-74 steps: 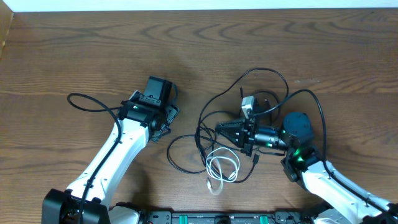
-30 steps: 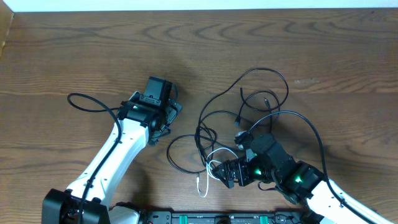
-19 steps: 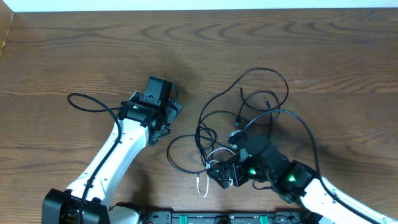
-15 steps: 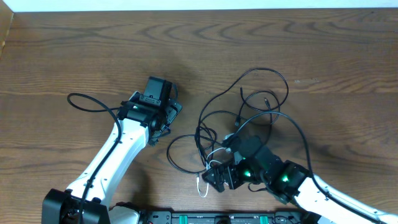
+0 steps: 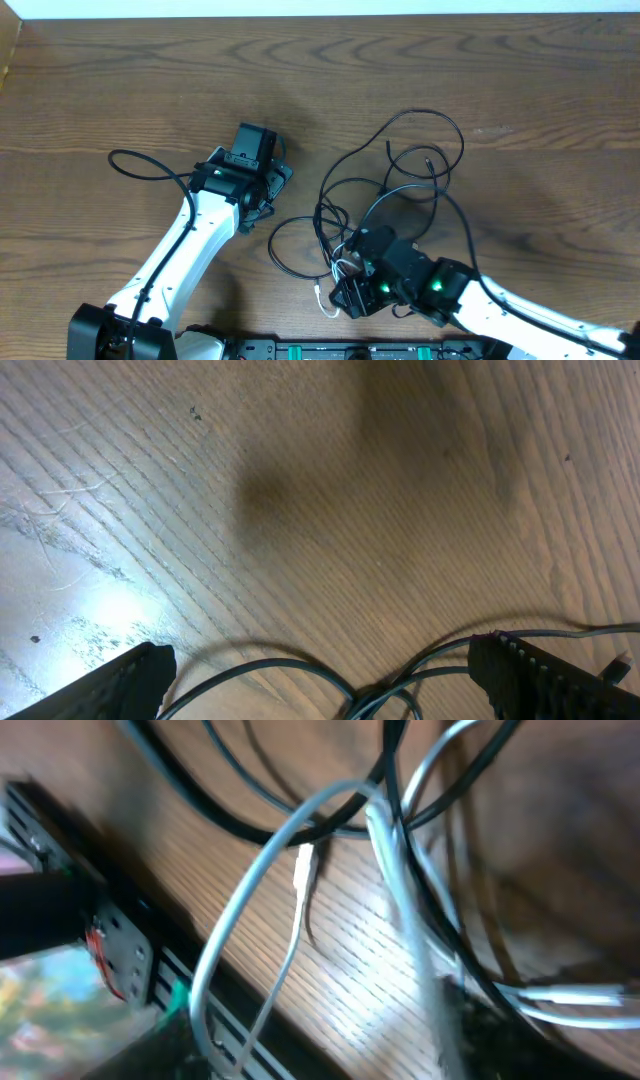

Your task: Untangle cables

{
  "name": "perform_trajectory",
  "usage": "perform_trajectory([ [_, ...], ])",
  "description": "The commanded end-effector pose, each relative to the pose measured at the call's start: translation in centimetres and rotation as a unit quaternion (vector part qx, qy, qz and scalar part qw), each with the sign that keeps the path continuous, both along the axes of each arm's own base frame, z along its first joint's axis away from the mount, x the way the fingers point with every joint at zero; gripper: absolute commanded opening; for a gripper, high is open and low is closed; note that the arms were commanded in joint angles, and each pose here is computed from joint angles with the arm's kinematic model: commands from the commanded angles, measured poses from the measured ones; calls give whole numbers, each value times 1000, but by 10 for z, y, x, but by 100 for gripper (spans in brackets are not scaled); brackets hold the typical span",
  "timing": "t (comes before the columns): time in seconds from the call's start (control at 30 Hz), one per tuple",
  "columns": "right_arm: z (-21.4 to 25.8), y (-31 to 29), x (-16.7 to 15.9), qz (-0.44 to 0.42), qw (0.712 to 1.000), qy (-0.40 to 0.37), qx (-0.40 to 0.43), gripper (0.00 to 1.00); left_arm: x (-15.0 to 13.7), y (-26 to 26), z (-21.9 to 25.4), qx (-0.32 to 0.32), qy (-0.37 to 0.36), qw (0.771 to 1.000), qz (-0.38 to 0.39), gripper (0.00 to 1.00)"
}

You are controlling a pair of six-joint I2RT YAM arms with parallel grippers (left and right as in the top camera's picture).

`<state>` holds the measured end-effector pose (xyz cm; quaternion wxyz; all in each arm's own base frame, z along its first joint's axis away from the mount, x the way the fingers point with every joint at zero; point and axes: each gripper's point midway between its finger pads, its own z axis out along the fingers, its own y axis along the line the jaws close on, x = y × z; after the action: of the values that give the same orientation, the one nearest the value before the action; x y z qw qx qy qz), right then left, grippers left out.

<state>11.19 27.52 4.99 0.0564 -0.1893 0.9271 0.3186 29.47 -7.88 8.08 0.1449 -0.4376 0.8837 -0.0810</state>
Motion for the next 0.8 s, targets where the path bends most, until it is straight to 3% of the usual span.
perform_trajectory([
  [0.0, 12, 13, 7, 16, 1000, -26, 9, 50, 2, 2, 4, 4, -7, 1000, -1, 98],
  [0.03, 12, 14, 8, 19, 999, -27, 8, 43, 2, 2, 4, 4, -7, 1000, -1, 98],
  [0.13, 10, 16, 9, 25, 999, -29, 5, 8, 2, 3, 4, 4, -7, 1000, -1, 98],
  [0.17, 11, 18, 10, 31, 999, -36, 8, 2, 2, 3, 4, 4, -7, 1000, -1, 98],
  [0.33, 56, 43, 18, 79, 991, -73, 74, 1, 2, 3, 4, 4, -7, 1000, -1, 98],
  [0.53, 169, 68, 13, 174, 951, -139, 214, 1, 2, 3, 4, 4, -7, 1000, -1, 98],
  [0.63, 207, 56, 24, 172, 940, -210, 207, 1, 2, 2, 4, 4, -7, 1000, -1, 98],
  [0.77, 232, 14, 61, 107, 938, -308, 121, 1, 2, 3, 4, 4, -7, 1000, -1, 98],
])
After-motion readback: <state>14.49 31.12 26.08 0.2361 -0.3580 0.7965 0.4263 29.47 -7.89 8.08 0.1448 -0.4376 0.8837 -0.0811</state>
